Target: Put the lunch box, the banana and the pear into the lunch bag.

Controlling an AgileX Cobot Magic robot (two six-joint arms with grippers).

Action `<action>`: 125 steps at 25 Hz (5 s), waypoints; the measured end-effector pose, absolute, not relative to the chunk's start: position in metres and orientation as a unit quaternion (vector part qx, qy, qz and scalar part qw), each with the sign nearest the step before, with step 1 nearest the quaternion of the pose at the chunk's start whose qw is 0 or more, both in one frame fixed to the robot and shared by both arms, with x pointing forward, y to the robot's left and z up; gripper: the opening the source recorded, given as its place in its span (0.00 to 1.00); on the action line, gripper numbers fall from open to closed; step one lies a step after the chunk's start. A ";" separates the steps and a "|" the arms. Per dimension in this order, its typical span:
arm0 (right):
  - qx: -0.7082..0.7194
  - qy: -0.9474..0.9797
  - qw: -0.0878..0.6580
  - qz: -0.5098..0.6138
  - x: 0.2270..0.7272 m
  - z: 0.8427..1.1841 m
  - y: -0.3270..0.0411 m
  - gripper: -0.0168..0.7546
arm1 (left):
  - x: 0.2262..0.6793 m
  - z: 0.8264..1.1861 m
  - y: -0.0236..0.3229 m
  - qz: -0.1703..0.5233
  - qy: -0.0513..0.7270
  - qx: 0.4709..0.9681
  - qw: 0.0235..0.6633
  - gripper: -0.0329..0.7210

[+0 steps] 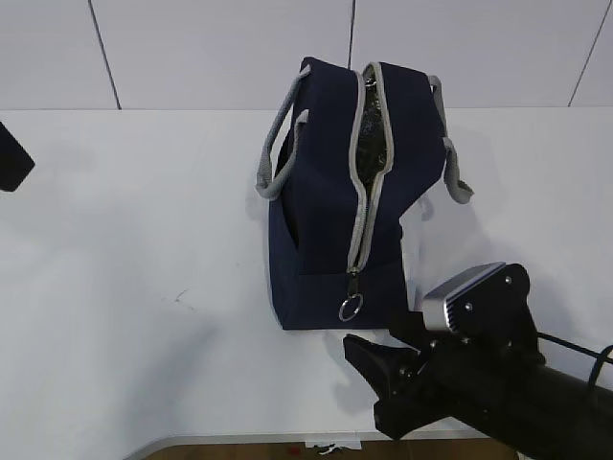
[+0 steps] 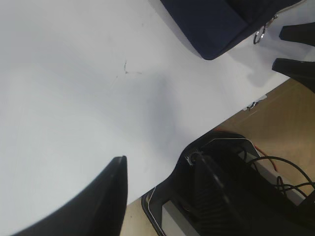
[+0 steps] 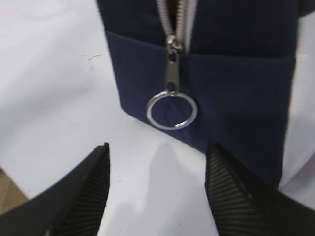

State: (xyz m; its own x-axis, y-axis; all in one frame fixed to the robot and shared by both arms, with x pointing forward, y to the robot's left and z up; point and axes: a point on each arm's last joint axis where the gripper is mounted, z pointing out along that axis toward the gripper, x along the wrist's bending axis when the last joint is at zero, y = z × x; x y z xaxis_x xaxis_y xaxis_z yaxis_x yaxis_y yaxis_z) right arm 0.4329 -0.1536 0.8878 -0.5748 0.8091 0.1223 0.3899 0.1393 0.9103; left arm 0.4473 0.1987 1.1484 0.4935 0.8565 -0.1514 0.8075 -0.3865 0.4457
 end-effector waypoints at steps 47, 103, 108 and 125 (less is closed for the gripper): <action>0.398 0.713 0.212 0.536 0.461 0.878 -0.131 0.64 | 0.447 1.148 0.199 0.051 0.501 0.831 0.238 0.48; 0.424 0.694 0.225 0.537 0.458 0.877 -0.140 0.34 | 0.447 1.148 0.198 0.050 0.501 0.831 0.238 0.45; 0.425 0.693 0.225 0.537 0.458 0.877 -0.140 0.29 | 0.447 1.148 0.198 0.050 0.501 0.831 0.238 0.45; 0.428 0.696 0.222 0.532 0.458 0.875 -0.140 0.08 | 0.447 1.148 0.198 0.050 0.501 0.831 0.238 0.45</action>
